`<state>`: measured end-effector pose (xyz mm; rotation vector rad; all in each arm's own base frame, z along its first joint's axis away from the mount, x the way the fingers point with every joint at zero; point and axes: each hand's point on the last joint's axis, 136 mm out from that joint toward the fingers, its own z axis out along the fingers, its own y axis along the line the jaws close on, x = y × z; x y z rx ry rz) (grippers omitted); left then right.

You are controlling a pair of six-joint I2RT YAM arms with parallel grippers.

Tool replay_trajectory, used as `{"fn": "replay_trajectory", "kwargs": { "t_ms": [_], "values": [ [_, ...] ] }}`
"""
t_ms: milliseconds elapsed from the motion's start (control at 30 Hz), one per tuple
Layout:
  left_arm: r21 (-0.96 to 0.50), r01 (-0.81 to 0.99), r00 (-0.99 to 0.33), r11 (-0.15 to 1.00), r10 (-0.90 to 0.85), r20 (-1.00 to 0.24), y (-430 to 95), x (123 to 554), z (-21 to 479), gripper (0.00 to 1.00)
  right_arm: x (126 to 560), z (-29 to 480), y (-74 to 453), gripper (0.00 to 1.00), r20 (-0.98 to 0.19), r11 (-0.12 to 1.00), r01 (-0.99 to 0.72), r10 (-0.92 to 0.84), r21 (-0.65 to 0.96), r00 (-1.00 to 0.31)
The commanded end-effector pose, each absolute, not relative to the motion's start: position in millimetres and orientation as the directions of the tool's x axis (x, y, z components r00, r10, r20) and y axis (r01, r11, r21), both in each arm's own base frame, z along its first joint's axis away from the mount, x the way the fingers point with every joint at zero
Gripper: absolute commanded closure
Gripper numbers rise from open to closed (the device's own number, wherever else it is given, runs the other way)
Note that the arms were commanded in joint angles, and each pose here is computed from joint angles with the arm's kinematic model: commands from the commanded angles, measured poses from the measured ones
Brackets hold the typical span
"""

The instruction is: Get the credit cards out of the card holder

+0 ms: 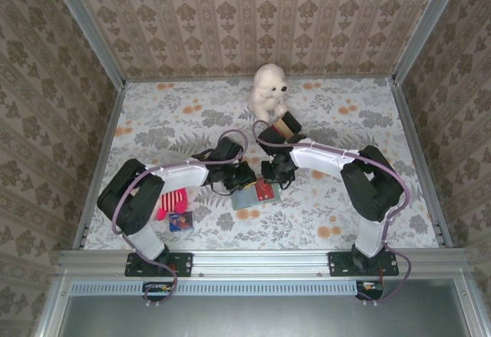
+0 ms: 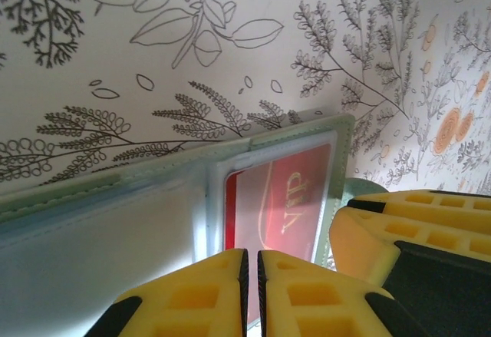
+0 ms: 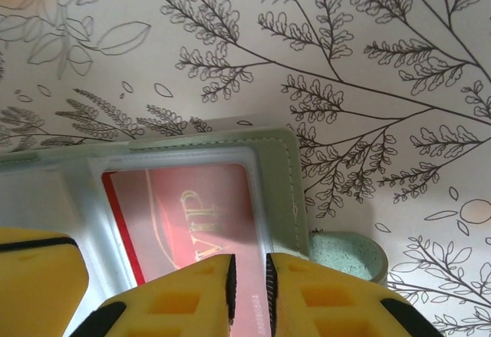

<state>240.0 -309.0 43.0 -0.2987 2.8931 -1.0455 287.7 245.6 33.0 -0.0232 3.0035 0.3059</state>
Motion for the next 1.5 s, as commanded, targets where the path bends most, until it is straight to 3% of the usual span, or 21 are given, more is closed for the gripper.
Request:
{"fn": "replay_trajectory", "kwargs": {
  "t_ms": [0,400,967,1467],
  "values": [
    [-0.631,-0.179,-0.981,0.755,-0.187,0.054,-310.2,232.0,34.4,0.86,283.8,22.2,238.9,0.80,-0.094,0.988,-0.011,0.004,0.154,-0.996],
    [-0.625,-0.170,-0.985,0.762,-0.147,0.089,-313.8,227.3,21.3,0.86,279.3,8.7,235.9,0.77,-0.067,0.991,-0.012,-0.003,0.136,-0.998],
    [-0.626,-0.158,-0.987,0.763,-0.141,0.078,-306.9,229.0,21.3,0.86,272.3,-1.4,248.6,0.85,-0.023,0.978,-0.015,-0.010,0.210,-1.000],
    [-0.683,-0.125,-0.992,0.720,-0.098,0.077,-314.9,231.2,28.8,0.85,271.0,-1.9,254.0,0.86,-0.012,0.971,-0.023,-0.020,0.237,-1.000]
  ]
}}
